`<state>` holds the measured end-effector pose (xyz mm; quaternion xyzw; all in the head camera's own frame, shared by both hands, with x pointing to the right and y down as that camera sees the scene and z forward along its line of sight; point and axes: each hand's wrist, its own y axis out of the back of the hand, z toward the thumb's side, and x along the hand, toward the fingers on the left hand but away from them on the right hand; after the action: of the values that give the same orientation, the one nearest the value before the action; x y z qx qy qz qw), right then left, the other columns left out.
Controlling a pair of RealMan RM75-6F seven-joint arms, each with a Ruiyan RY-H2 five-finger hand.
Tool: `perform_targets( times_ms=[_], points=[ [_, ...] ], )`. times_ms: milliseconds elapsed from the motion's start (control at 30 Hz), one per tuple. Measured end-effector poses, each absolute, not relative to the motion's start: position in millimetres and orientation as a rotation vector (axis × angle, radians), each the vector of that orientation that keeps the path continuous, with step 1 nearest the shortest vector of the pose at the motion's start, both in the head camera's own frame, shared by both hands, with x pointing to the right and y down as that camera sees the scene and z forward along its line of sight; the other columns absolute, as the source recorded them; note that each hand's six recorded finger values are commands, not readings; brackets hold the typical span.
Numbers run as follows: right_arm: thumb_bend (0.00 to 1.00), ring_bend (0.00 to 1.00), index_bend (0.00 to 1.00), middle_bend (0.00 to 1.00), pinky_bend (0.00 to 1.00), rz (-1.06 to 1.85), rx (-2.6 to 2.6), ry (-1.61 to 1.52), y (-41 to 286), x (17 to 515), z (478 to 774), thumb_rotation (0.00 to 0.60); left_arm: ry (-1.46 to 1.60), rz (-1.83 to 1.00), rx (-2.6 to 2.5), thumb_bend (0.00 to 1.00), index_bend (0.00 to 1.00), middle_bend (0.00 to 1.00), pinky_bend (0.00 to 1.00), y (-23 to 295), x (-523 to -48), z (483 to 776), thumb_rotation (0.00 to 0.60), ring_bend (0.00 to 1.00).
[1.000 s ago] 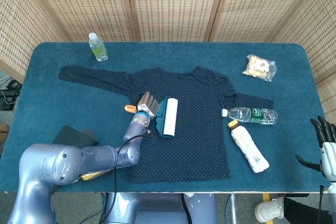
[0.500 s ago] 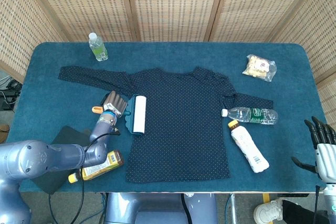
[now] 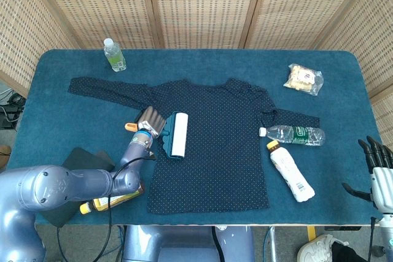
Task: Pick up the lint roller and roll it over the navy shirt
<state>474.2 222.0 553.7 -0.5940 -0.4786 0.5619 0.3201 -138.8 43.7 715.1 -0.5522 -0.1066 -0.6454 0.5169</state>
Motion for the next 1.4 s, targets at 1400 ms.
perform_targets(
  times_ms=[1400],
  points=[
    [0.09,0.00,0.00,0.00,0.00,1.424,-1.556,-1.227,223,460,544,0.600,-0.154,-1.610,-1.353,0.64,0.85,0.81,0.67,45,-198,696,0.600,0.67]
  ],
)
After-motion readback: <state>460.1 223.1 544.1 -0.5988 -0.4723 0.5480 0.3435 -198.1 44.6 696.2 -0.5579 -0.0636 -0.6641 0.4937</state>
